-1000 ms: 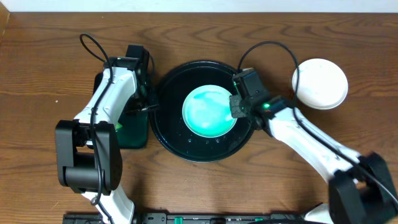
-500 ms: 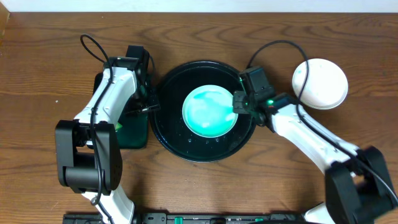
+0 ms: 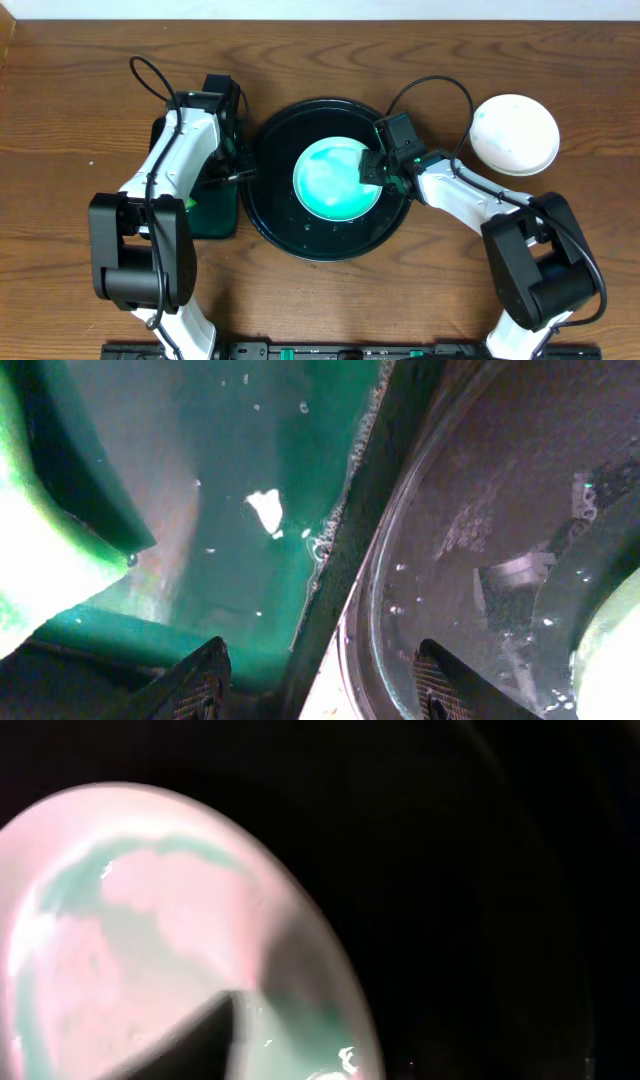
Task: Clean dirty plates on tray and stack at the side
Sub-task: 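Lift and tilt the pale green plate upright with the right gripper, then swing the upright plate over the tray toward the right side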
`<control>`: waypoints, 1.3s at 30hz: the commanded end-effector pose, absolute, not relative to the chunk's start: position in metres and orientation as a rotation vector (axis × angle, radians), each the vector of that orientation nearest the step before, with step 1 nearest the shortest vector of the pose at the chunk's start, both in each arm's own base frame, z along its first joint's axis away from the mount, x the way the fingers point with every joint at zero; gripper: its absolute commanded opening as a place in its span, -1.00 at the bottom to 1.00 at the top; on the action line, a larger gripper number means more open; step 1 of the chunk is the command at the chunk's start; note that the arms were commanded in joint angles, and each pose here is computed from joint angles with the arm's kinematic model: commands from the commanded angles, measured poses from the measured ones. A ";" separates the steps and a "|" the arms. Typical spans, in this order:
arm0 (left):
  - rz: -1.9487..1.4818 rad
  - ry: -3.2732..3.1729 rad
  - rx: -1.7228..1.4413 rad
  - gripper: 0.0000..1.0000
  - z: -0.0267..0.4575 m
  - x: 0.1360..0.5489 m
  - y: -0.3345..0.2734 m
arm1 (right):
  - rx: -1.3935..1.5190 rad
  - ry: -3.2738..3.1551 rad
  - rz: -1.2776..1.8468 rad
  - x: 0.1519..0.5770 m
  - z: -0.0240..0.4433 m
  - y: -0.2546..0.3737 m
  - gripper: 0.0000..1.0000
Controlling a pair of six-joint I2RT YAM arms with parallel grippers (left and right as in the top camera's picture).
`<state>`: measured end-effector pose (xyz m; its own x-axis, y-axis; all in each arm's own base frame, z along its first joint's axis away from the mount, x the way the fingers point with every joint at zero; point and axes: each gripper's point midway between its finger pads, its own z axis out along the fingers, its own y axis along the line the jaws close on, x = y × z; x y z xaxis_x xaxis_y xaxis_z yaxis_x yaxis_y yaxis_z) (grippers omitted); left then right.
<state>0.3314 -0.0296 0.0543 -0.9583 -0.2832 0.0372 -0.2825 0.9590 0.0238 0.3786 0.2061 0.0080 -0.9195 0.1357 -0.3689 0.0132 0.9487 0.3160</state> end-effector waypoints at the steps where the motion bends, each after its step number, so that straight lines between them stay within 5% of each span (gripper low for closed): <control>1: -0.020 -3.097 0.445 0.20 0.067 0.335 -0.030 | 0.140 2.761 0.420 0.374 -0.014 0.202 -0.97; 11: -0.024 -3.085 0.443 0.22 0.067 0.332 -0.030 | 0.037 2.713 0.390 0.382 -0.004 0.201 -0.98; 22: -0.026 -3.080 0.442 0.57 0.067 0.331 -0.029 | -0.302 2.381 0.056 0.400 0.108 0.178 -0.97; 39: -0.027 -3.080 0.442 0.61 0.067 0.331 -0.029 | -0.553 2.042 -0.508 0.390 0.194 0.169 -0.98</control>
<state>0.3248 -0.0291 0.0547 -0.9571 -0.2830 0.0623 -0.2814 0.9590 0.0338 0.3924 0.1756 0.1628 -0.5292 -0.4856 -0.6958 -0.2393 0.8722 -0.4267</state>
